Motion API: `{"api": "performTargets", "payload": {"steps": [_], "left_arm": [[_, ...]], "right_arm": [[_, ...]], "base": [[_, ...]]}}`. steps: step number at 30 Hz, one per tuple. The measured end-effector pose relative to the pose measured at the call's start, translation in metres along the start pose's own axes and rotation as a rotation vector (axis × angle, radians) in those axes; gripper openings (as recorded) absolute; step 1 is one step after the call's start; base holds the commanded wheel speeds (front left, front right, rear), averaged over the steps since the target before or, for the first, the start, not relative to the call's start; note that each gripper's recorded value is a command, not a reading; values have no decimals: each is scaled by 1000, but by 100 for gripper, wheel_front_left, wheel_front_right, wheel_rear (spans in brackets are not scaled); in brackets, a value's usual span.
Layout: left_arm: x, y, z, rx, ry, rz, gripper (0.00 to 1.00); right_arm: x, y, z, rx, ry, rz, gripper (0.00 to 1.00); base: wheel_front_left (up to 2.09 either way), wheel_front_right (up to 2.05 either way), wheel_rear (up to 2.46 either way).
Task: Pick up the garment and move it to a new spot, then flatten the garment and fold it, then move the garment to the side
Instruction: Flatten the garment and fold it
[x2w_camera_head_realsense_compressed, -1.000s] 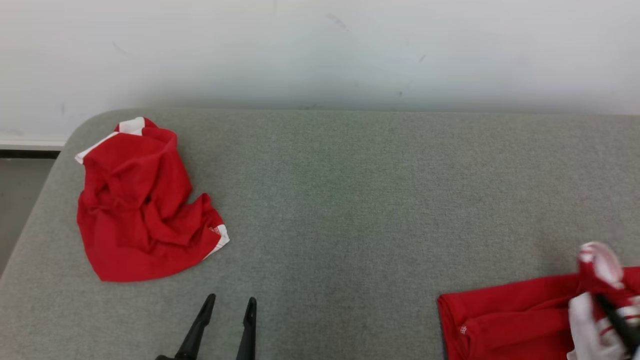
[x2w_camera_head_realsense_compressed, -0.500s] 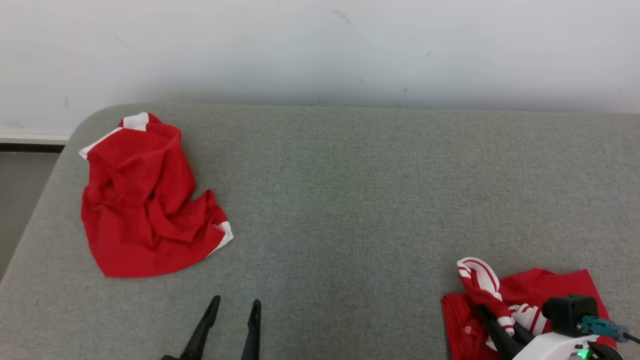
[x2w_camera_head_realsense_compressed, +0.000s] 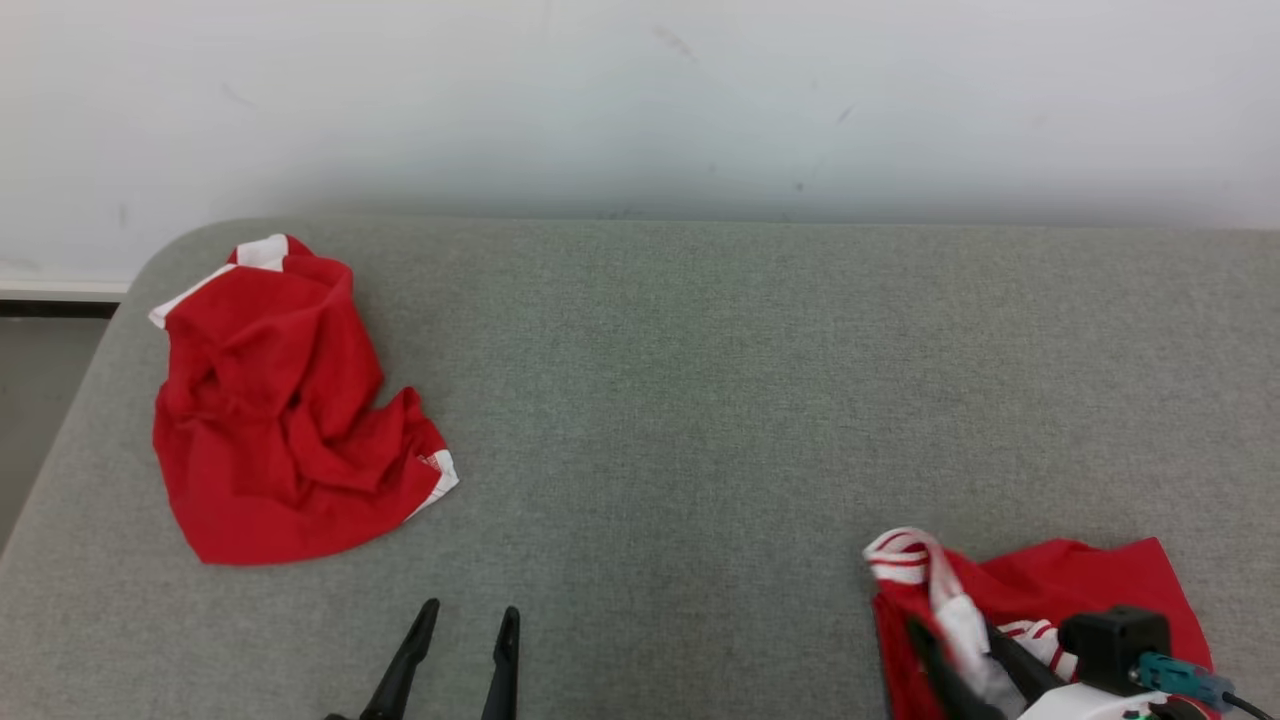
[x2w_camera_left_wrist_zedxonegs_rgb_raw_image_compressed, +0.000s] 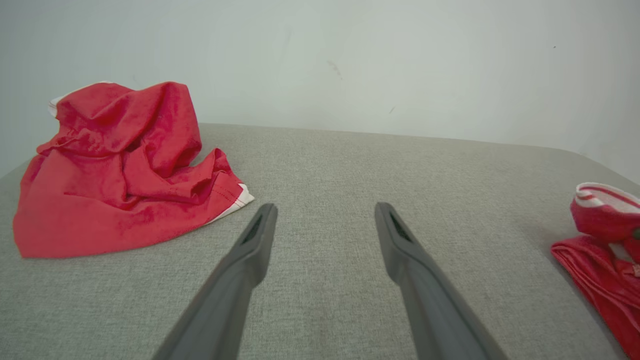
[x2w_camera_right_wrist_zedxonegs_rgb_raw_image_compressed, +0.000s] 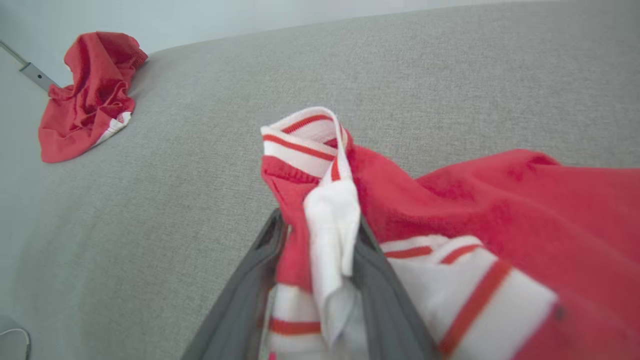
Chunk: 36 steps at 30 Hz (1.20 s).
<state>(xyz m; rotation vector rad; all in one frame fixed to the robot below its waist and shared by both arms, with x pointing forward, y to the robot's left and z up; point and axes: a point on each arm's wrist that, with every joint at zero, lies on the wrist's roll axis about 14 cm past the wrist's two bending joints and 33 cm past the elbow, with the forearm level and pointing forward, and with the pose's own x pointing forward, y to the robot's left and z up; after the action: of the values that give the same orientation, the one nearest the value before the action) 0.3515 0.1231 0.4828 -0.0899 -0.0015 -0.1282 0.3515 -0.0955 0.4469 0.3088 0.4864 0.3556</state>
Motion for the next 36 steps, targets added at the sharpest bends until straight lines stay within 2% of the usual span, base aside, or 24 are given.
{"api": "performTargets", "payload": {"steps": [6, 10, 14, 16, 18, 23, 26, 27, 29, 30, 31, 36], "left_arm": [[-1, 0, 3, 2, -9, -3, 100], [-2, 0, 5, 3, -16, -2, 100], [-4, -1, 7, 4, -23, -3, 100], [-4, -2, 9, 5, -29, -4, 100], [-5, -2, 12, 6, -36, -7, 100], [-7, -3, 15, 8, -48, -7, 100], [-8, -4, 17, 8, -54, -10, 100], [-8, -4, 17, 8, -54, -10, 100], [-10, -4, 16, 8, -51, -9, 100], [-10, -4, 15, 7, -48, -7, 100], [-9, -3, 14, 7, -44, -5, 100], [-7, 0, 8, 8, -26, 2, 100]], "right_arm": [[-7, 21, 29, -2, -110, 65, 100], [-31, 14, 88, -36, -345, 50, 100], [-58, -21, 122, -109, -504, -67, 100], [-71, -42, 129, -215, -534, -145, 100], [-82, -63, 129, -291, -553, -221, 100], [-93, -89, 111, -337, -550, -310, 100], [-92, -102, 91, -360, -514, -343, 71], [-91, -104, 82, -358, -495, -343, 45], [-80, -98, 63, -346, -456, -311, 23], [-75, -95, 57, -344, -444, -294, 5], [-70, -92, 51, -341, -427, -281, 0], [-46, -80, 45, -351, -401, -225, 0]], "base": [[0, 0, 0], [0, 0, 0], [0, 0, 0], [0, 0, 0], [0, 0, 0], [0, 0, 0], [0, 0, 0], [0, 0, 0], [0, 0, 0], [0, 0, 0], [0, 0, 0], [0, 0, 0]]}}
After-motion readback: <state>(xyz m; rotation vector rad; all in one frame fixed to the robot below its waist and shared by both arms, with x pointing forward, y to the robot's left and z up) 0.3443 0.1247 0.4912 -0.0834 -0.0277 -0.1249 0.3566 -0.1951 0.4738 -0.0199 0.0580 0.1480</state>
